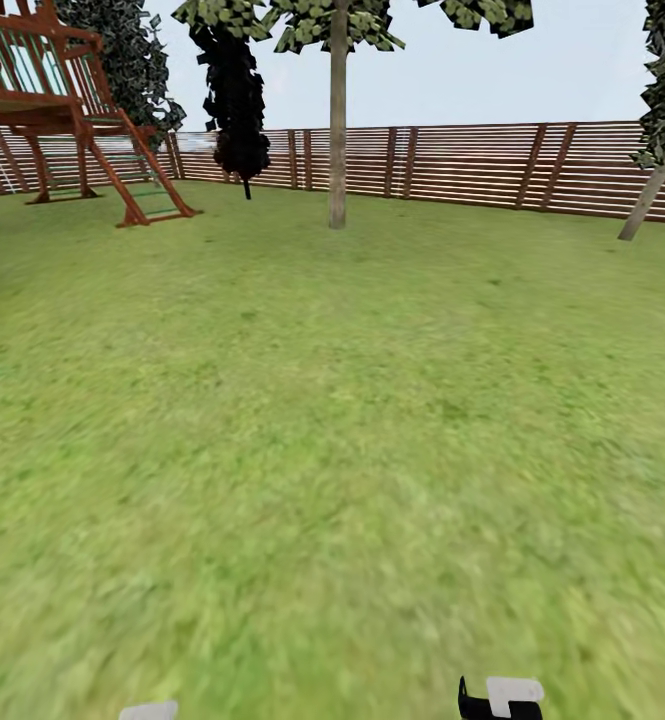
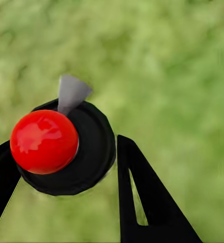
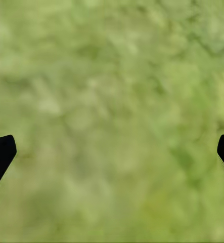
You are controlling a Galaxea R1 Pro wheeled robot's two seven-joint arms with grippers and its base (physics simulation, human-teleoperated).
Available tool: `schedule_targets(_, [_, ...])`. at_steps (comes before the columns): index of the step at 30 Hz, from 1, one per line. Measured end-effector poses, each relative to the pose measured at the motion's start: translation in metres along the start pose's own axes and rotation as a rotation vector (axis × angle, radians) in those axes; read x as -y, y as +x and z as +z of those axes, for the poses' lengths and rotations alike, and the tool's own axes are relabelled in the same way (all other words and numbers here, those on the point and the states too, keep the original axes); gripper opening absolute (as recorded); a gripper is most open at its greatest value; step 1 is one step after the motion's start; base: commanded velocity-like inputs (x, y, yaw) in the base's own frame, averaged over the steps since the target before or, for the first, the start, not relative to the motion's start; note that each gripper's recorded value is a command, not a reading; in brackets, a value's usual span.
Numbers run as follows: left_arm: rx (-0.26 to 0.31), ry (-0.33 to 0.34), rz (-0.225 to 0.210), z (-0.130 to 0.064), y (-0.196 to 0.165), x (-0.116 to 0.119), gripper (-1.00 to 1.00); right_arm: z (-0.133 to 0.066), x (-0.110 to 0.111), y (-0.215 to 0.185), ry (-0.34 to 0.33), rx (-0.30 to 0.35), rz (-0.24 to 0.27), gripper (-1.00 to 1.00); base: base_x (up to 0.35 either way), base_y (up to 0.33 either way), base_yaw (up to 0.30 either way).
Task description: In the garden, pick up the pesticide atomizer on the floor and spray pesticide onto both trees until each tree trunk is fully covered.
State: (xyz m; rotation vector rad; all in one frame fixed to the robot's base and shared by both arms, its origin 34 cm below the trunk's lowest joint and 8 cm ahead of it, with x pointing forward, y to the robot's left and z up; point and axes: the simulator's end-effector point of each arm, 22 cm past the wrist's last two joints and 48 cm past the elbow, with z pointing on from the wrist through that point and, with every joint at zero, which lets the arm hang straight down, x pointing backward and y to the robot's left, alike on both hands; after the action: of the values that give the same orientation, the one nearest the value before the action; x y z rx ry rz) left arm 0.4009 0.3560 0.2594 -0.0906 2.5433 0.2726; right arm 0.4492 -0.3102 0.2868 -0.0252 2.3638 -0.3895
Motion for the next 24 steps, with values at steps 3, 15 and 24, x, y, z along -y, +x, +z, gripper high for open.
schedule_targets(3, [0.000,0.000,0.000,0.0000,0.0000,0.0000,-1.00,0.0000,0.0000,0.0000,0.000,0.000,0.000,1.00,0.338,0.000,0.000])
schedule_targets(15, [0.000,0.000,0.000,0.0000,0.0000,0.0000,-1.00,0.0001,0.0000,-0.0002,0.000,0.000,0.000,1.00,0.338,0.000,0.000])
schedule_targets(24, [0.000,0.000,0.000,0.0000,0.0000,0.0000,-1.00,0.0001,0.0000,-0.0002,0.000,0.000,0.000,1.00,0.338,0.000,0.000])
